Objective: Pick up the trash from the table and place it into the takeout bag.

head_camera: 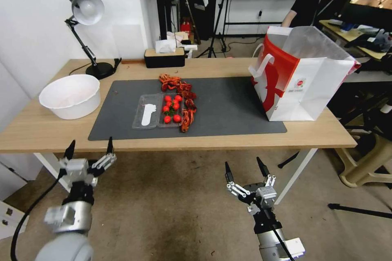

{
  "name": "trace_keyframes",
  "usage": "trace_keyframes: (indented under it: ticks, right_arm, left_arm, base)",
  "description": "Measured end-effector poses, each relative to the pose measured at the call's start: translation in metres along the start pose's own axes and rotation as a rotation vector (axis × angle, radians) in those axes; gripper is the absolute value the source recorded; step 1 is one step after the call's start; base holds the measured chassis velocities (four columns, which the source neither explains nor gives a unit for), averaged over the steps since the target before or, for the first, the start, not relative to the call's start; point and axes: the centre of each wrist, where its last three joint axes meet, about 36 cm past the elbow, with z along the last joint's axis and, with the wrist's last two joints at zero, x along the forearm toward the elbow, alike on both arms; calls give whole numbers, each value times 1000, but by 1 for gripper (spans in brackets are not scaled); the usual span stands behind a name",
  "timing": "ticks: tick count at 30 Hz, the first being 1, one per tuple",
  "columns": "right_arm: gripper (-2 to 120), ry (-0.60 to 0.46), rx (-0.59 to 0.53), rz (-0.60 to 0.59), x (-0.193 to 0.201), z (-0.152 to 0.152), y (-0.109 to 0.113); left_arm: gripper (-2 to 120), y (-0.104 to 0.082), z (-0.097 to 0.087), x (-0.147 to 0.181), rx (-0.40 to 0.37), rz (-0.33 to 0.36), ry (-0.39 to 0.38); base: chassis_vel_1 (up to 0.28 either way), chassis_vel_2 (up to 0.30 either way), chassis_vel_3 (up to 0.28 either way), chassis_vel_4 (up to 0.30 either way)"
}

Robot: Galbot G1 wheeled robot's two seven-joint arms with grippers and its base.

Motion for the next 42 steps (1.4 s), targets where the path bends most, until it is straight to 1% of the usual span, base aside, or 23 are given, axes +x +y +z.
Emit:
trace_keyframes:
  ticks: [3,4,5,6,8,9,13,17,22,42]
  right_arm:
    - [100,0,0,0,0,0,0]
    - [100,-2,-3,-1,0,-4,1]
    - [100,-2,-3,-1,0,-4,1]
    - [100,-3,-5,-4,0,-7,0]
    - [100,-2,-13,-8,-3,-13,-2]
    - [100,-2,-13,-8,-3,-13,-2]
    - [100,42,-40,-21,-11,-20,-15]
    - [100,59,-58,-31,-16,-25,-24]
    - [100,50,-65,-41,-20,-27,-27]
    - [100,50,-62,-39,-20,-26,-27]
  left_arm:
    - [100,0,1,1,-1,-4,0]
    - [100,0,8,12,-4,-26,3]
    - [100,0,8,12,-4,-26,3]
    - [100,0,16,22,-9,-31,15]
    - [100,-3,25,35,-2,-18,43]
    - [100,-3,25,35,-2,-18,43]
    - [100,-7,32,46,11,20,109]
    - [100,-9,36,48,8,29,120]
    - [100,-11,36,49,-7,25,117]
    - [100,-12,36,48,-6,24,117]
  base:
    - [0,0,0,0]
    - [0,0,0,0]
    - [0,0,0,0]
    - [0,0,0,0]
    - [0,0,0,0]
    - [0,0,0,0]
    - [0,0,0,0]
    - [0,0,0,0]
    - [0,0,0,0]
    - [0,0,0,0]
